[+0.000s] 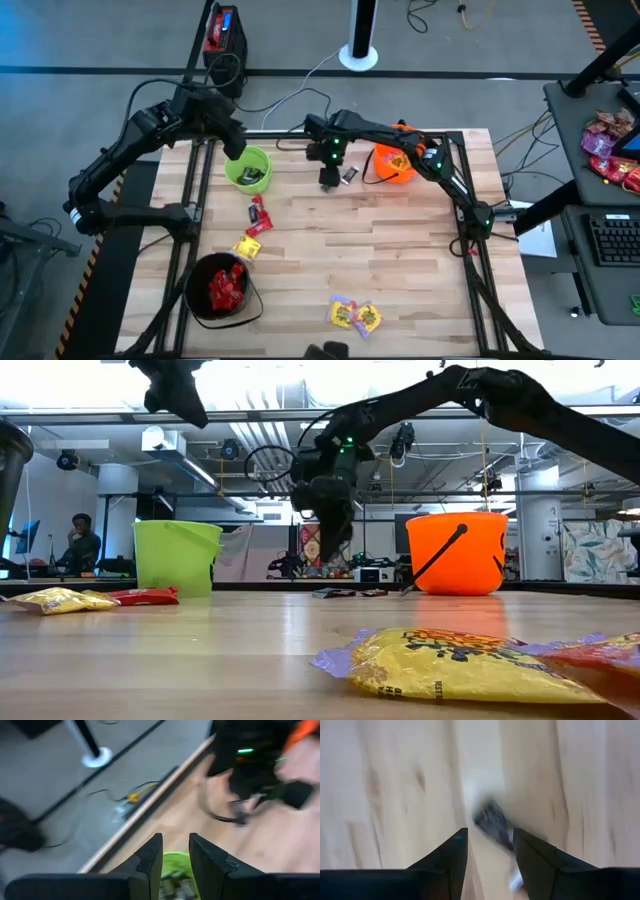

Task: Sort candy by brand, put in halloween buckets
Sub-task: Put the brown candy into the green bucket

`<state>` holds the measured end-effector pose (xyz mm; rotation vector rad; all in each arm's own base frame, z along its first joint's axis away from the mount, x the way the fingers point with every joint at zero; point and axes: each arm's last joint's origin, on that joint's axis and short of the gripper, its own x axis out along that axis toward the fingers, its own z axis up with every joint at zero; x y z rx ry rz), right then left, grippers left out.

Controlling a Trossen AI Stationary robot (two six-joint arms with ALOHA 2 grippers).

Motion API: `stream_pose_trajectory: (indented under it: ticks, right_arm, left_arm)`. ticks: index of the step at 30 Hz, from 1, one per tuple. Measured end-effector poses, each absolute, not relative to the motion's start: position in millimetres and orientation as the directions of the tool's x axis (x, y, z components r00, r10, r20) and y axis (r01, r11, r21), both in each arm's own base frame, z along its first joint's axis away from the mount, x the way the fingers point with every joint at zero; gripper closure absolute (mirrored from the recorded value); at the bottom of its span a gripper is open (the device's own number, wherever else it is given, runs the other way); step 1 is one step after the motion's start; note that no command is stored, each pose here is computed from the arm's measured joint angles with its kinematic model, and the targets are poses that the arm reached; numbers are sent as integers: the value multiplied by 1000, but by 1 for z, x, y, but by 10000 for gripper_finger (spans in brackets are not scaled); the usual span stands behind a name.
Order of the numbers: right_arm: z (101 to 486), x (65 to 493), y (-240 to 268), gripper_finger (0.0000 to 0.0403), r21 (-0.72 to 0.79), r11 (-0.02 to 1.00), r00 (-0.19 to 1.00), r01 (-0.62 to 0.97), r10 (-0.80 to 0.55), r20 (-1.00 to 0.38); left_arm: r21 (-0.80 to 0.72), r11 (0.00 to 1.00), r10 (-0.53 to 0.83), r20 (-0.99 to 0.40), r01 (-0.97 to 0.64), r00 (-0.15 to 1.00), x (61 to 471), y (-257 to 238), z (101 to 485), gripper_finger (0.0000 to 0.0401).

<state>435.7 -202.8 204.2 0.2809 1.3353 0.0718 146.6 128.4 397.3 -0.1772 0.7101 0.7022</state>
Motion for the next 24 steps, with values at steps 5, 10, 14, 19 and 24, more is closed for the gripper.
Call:
stream_pose_trajectory:
  ticks: [5, 10, 14, 19, 24]
  right_arm:
    - [200, 436, -215, 238, 121, 986, 308, -117, 151, -939]
    - [184, 431, -211, 219, 57, 918, 247, -392, 165, -955]
    - [170, 430, -204, 214, 52, 894, 211, -445, 162, -964]
    - [144, 433, -191, 213, -52, 884, 151, -464, 21, -988]
    - [132, 435, -177, 228, -77, 888, 146, -454, -11, -989]
  left_arm:
    - [-45, 781, 467, -620, -623, 630, 141, 116, 404, 322]
    - [-64, 788, 472, -577, -613, 667, 130, 102, 413, 322]
    - [-67, 781, 492, -547, -620, 678, 121, 94, 418, 322]
    - [-61, 783, 506, -515, -619, 691, 112, 87, 422, 322]
    - [-32, 760, 546, -509, -649, 665, 109, 87, 423, 322]
